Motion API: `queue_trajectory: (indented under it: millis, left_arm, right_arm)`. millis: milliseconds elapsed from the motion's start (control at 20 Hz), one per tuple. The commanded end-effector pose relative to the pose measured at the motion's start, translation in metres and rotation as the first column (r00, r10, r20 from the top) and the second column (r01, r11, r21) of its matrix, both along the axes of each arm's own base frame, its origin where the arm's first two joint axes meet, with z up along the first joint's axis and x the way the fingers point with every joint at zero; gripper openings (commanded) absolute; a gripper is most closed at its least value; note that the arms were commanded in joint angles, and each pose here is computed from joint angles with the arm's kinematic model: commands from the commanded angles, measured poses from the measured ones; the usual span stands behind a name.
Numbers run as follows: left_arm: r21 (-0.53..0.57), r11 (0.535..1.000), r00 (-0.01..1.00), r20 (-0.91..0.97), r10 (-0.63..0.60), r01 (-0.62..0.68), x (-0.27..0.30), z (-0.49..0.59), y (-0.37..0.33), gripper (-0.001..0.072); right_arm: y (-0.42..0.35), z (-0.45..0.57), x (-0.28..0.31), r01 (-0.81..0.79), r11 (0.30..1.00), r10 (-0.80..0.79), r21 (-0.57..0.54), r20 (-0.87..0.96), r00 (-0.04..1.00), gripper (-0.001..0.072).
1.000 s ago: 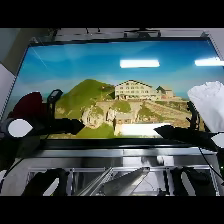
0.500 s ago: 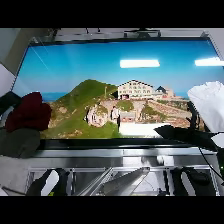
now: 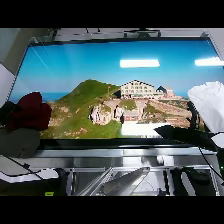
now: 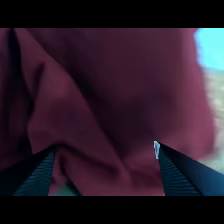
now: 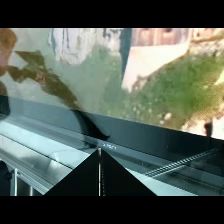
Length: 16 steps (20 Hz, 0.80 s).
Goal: Fold the shirts.
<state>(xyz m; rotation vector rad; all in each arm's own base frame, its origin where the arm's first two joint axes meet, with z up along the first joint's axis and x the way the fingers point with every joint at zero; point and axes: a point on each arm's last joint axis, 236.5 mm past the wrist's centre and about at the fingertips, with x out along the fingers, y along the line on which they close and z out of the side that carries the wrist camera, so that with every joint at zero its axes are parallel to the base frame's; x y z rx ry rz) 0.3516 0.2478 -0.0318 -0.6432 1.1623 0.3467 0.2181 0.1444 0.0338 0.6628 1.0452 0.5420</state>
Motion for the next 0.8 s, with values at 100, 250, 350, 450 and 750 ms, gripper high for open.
queue_trajectory:
  millis: [100,250,350,450,750]
  left_arm:
    - [-0.095,0.995,0.997,-0.083,0.003,-0.011,0.001,-0.070,-0.001,0.0700]
    - [-0.102,0.994,0.996,-0.064,-0.055,0.048,0.020,-0.055,-0.016,0.0008]
    - [-0.151,0.983,0.994,0.023,-0.107,0.109,0.053,-0.019,-0.042,0.0007]
    - [-0.182,0.959,0.966,0.180,-0.187,0.219,0.094,0.039,-0.087,0.0007]
    - [-0.143,0.705,0.625,0.606,-0.493,0.695,0.121,0.239,-0.329,0.0009]
  right_arm:
    - [0.000,0.000,0.000,0.000,1.000,0.000,0.000,0.000,1.000,0.0026]
    - [0.000,0.000,0.000,-0.001,1.000,0.001,0.001,0.000,1.000,0.0026]
    - [0.000,0.000,0.000,-0.001,1.000,0.001,0.001,0.000,1.000,0.0026]
    - [0.000,0.000,0.000,-0.001,1.000,0.001,0.001,0.000,1.000,0.0026]
    - [0.015,0.010,-0.013,-0.050,0.996,0.052,0.077,-0.027,0.998,0.0026]
